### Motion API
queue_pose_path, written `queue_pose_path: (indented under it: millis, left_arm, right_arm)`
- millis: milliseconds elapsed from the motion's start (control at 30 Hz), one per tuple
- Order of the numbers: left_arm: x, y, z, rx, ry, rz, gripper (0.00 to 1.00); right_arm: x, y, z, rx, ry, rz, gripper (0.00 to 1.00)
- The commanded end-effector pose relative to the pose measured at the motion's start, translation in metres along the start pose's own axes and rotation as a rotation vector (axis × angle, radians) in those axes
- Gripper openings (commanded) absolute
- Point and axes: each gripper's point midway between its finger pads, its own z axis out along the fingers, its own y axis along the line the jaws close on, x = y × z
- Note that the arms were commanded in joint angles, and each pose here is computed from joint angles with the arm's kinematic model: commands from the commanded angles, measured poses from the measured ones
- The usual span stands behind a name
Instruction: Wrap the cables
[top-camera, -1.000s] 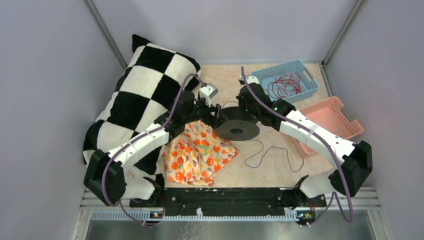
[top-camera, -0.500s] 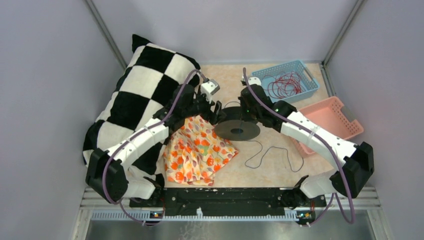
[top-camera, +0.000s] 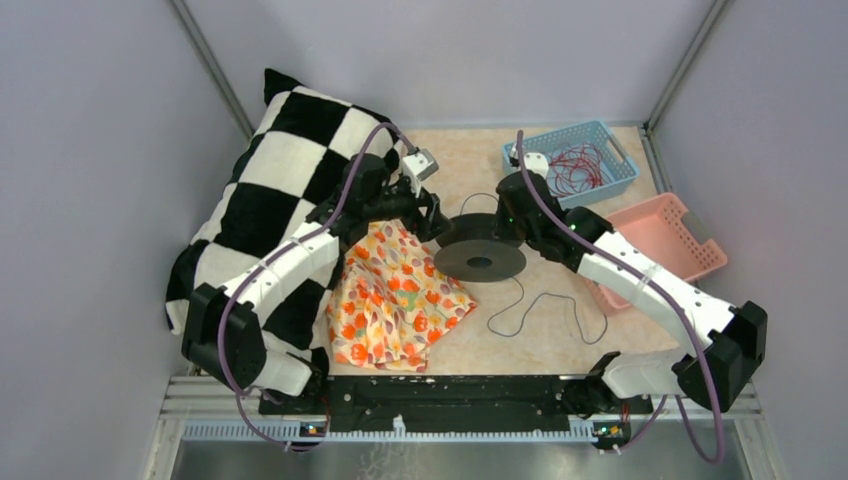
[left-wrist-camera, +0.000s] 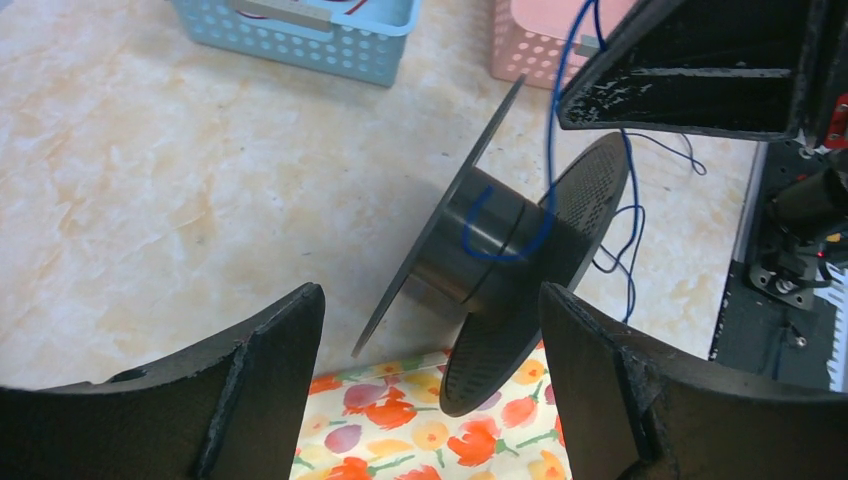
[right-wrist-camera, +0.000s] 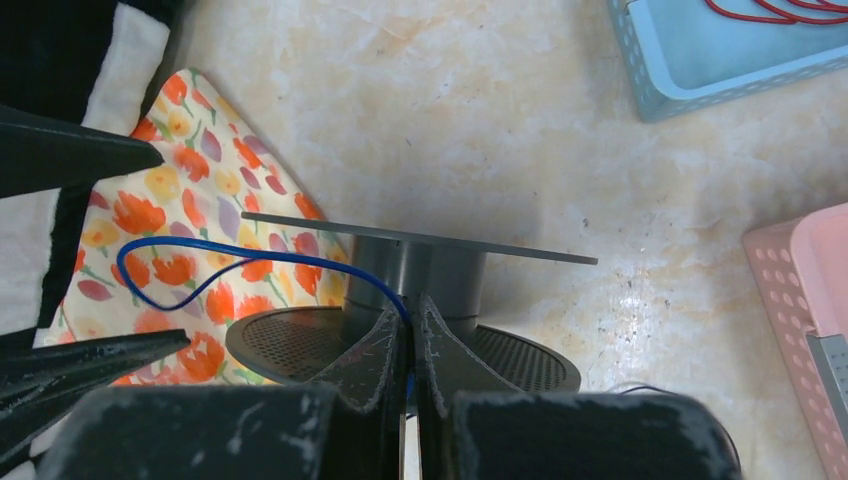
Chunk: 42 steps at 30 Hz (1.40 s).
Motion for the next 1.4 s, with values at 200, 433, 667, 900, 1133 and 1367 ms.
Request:
queue_pose_path:
  millis: [200,433,667,900,1133,1367]
  left_arm:
    - [-0.024,-0.019,0.013,0.169,-0.064,0.061,0.84]
    - [-0.028,-0.02,0.016,0.19,-0.071,0.068,0.84]
    - [-0.023,-0.02,0.029,0.198,-0.054,0.044,0.83]
    - [-0.031,-0.023,0.049,0.217,-0.066,0.065,0.82]
    - [-0.03,-0.027,0.063,0.25,-0.073,0.049,0.82]
    - [-0.024,-0.02,0.075,0.231,-0.078,0.038,0.8]
  right_arm:
    - [-0.02,-0.01,-0.002,0.04,-0.059,0.065,0.0]
    - [-0.022,-0.019,0.003,0.085,-0.061,0.084,0.0]
    - [-0.024,-0.027,0.006,0.116,-0.068,0.108,0.0]
    - [-0.025,-0.027,0.007,0.115,-0.066,0.109,0.0]
    - [-0.025,-0.026,0.008,0.112,-0.065,0.11,0.0]
    - [-0.021,-0.026,0.011,0.113,-0.056,0.107,0.0]
